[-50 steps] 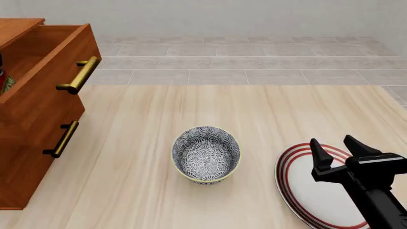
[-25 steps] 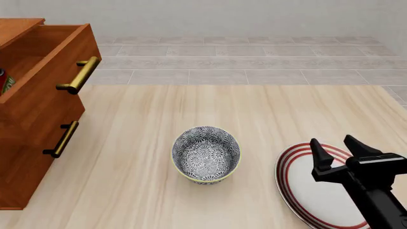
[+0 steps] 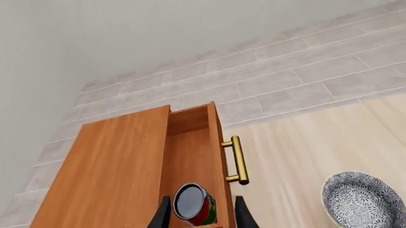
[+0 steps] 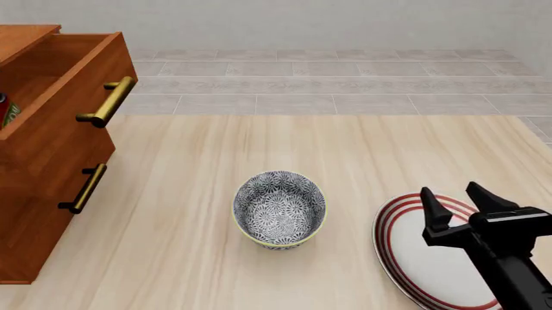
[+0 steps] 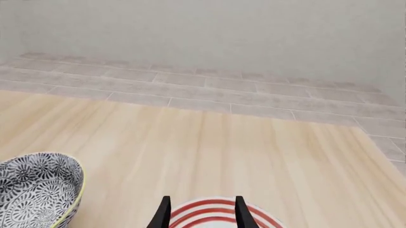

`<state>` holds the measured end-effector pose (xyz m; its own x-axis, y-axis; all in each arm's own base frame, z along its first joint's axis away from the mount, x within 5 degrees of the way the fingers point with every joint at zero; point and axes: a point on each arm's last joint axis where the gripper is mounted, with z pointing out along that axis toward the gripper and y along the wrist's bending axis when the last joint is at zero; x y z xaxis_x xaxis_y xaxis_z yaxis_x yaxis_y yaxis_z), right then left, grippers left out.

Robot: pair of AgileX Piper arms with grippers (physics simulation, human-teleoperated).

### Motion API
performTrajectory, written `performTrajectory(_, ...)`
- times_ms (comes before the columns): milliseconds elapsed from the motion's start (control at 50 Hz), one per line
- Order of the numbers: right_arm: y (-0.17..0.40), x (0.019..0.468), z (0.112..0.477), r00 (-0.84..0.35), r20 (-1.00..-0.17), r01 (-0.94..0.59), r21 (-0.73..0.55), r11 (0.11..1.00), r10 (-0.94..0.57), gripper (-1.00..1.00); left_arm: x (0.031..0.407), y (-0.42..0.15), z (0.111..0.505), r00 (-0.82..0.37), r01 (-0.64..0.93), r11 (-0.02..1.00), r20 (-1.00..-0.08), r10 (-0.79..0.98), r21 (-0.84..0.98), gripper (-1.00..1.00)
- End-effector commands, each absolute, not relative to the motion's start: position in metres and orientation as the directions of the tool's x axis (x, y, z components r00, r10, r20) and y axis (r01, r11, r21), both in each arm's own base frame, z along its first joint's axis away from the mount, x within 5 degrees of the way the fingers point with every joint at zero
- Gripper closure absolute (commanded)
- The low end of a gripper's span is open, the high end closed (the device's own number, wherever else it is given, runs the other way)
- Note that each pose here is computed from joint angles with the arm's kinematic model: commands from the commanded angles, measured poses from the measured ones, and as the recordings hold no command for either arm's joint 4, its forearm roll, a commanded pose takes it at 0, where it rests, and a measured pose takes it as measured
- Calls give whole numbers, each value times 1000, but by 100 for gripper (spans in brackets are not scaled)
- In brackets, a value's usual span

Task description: Put the ketchup in the top drawer of the cabinet.

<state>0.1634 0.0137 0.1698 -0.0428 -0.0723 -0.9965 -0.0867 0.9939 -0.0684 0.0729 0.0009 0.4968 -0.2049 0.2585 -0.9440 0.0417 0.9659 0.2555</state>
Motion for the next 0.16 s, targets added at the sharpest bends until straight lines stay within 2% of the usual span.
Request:
performTrajectory(20, 13, 162, 172, -41, -998, -83, -45, 996, -48, -100, 41, -5, 490, -162, 185, 945, -940, 301, 271, -100)
performTrajectory(160, 13, 161, 173, -40, -998, -80, -41, 996, -44, -100, 22, -4, 488, -128, 221, 946, -954, 270, 237, -100)
